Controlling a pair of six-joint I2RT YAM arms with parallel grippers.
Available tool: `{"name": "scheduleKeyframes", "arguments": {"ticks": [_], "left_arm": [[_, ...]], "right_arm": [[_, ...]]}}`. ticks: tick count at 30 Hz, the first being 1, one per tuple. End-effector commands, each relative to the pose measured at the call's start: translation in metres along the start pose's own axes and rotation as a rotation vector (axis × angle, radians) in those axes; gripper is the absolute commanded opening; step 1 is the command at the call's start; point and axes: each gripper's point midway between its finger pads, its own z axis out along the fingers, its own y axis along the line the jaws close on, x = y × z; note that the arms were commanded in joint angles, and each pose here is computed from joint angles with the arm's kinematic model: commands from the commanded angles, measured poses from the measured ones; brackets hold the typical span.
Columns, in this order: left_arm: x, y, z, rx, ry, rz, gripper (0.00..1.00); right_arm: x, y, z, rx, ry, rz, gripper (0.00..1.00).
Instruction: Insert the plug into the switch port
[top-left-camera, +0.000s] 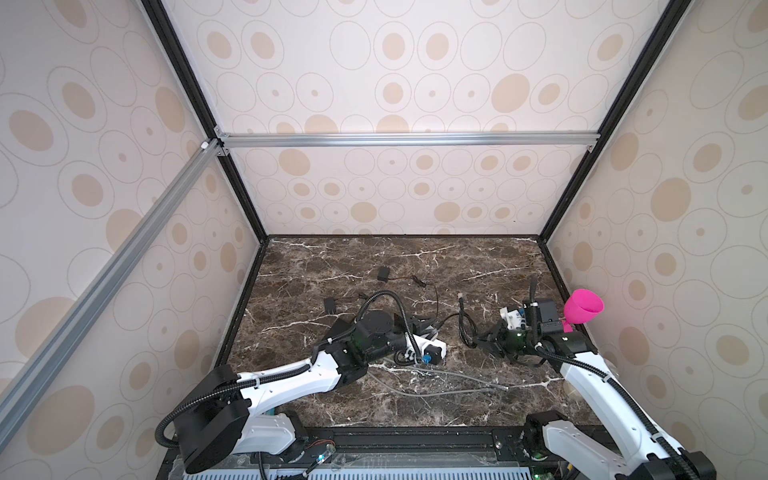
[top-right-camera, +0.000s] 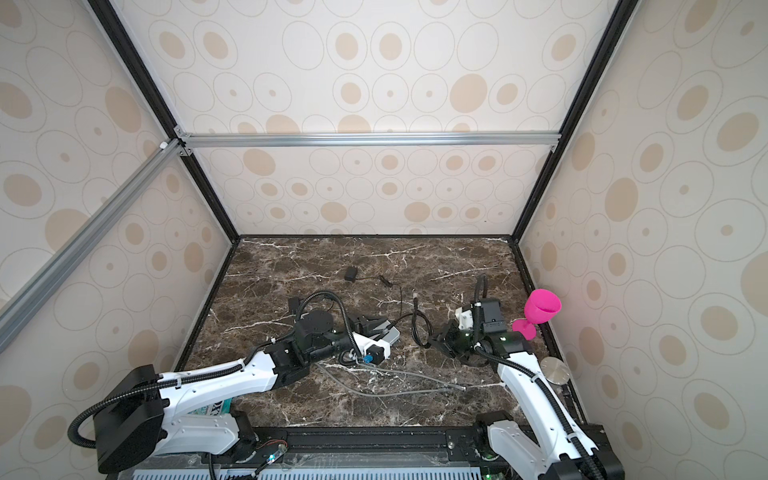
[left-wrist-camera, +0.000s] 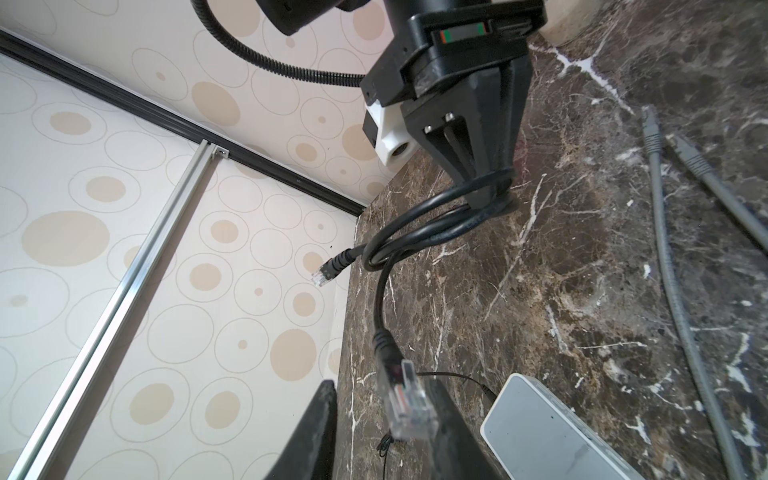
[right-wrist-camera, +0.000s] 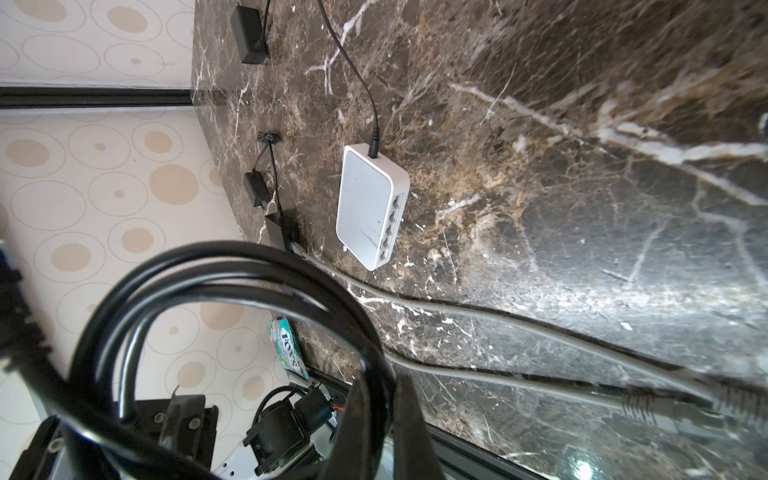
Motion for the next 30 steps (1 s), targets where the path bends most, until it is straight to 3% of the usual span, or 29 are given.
{"name": "scheduleKeyframes", "arguments": {"ticks": [1,6,13,19,21,23,24,30], "left_arm": [[-0.014,0.021,-0.003,-0.071,-0.036,0.051,0.35],[-0.015,0.020,-0.003,-0.058,-0.035,0.056,0.32],[-0.017,0.015,-0.001,-0.023,-0.040,0.058,0.12],[-0.016,0.013,0.000,0.003,-0.030,0.068,0.03],[-0.016,0.014,-0.001,-0.004,-0.027,0.065,0.14],[-0.017,0.017,-0.001,-0.015,-0.027,0.060,0.51],[-0.017,0.018,-0.002,-0.016,-0.029,0.059,0.55],[-0.024,0.016,-0.004,-0.003,-0.063,0.052,0.57]], "right_arm": [[0.006,-0.004,0.004,-0.001,0.018,0.014,0.00],[0.006,-0.004,0.004,-0.004,0.018,0.015,0.00],[0.006,-0.001,0.003,-0.011,0.017,0.012,0.00],[0.006,0.001,0.001,-0.013,0.013,0.012,0.00],[0.006,0.000,0.001,-0.012,0.013,0.014,0.00],[0.006,0.000,0.001,-0.011,0.014,0.014,0.00],[0.006,0.000,0.001,-0.012,0.014,0.015,0.00],[0.005,0.002,0.001,-0.019,0.009,0.018,0.00]]}}
